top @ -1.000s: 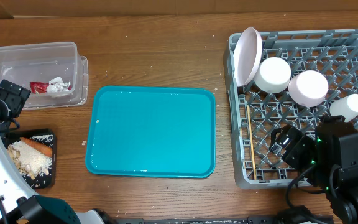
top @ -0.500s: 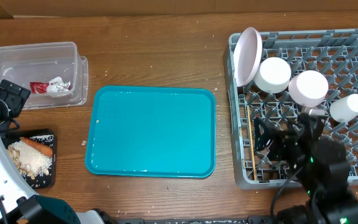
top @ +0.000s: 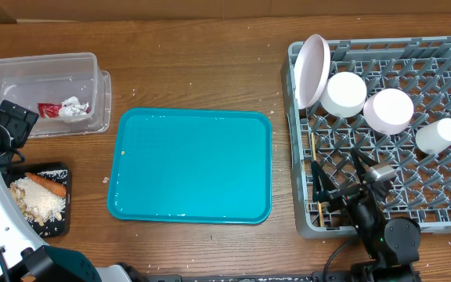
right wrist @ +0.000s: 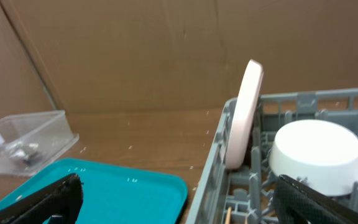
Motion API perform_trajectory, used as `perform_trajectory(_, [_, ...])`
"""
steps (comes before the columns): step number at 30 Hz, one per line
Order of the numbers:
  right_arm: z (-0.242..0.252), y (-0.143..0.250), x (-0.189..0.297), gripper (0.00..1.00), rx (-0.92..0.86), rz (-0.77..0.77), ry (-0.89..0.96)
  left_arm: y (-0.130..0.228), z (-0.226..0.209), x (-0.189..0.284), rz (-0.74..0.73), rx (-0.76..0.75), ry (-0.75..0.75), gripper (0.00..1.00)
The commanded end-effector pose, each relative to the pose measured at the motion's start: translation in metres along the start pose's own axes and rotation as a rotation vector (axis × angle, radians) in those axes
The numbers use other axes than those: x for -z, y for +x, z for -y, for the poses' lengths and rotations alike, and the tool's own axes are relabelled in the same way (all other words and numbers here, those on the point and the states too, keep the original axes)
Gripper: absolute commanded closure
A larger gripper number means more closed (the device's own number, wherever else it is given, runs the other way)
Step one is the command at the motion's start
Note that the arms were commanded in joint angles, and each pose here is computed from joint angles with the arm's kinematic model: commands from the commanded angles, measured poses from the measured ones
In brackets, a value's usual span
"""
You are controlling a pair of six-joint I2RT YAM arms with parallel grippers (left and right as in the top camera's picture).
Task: Sort waste into correct bins and load items into the dishwasher
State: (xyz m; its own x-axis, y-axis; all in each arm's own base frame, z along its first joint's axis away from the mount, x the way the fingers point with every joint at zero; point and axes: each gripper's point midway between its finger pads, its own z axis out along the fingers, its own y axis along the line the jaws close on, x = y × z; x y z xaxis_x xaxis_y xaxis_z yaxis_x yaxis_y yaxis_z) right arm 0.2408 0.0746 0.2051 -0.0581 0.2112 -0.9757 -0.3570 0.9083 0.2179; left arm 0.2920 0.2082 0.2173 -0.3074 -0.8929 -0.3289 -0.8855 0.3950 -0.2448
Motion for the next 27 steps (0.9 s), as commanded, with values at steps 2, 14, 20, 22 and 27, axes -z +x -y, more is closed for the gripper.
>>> perform_trajectory(2, [0.009, -0.006, 0.004, 0.00, 0.027, 0.057, 0.029, -0.002, 0.000, 0.001, 0.006, -0.010, -0.004, 0.00])
perform_trajectory(14, [0.037, -0.002, 0.014, 0.00, 0.035, 0.101, 0.127, -0.002, 0.000, 0.001, 0.006, -0.010, -0.004, 0.00])
perform_trajectory(20, [0.066, 0.000, 0.021, 0.00, 0.024, 0.096, 0.271, -0.002, 0.000, 0.001, 0.006, -0.010, -0.004, 0.00])
perform_trajectory(22, [0.079, 0.013, 0.024, 0.00, 0.004, 0.049, 0.335, -0.002, 0.000, 0.001, 0.006, -0.010, -0.004, 0.00])
perform_trajectory(27, [0.095, 0.012, 0.031, 0.00, 0.002, 0.056, 0.415, -0.002, 0.000, 0.001, 0.006, -0.010, -0.004, 0.00])
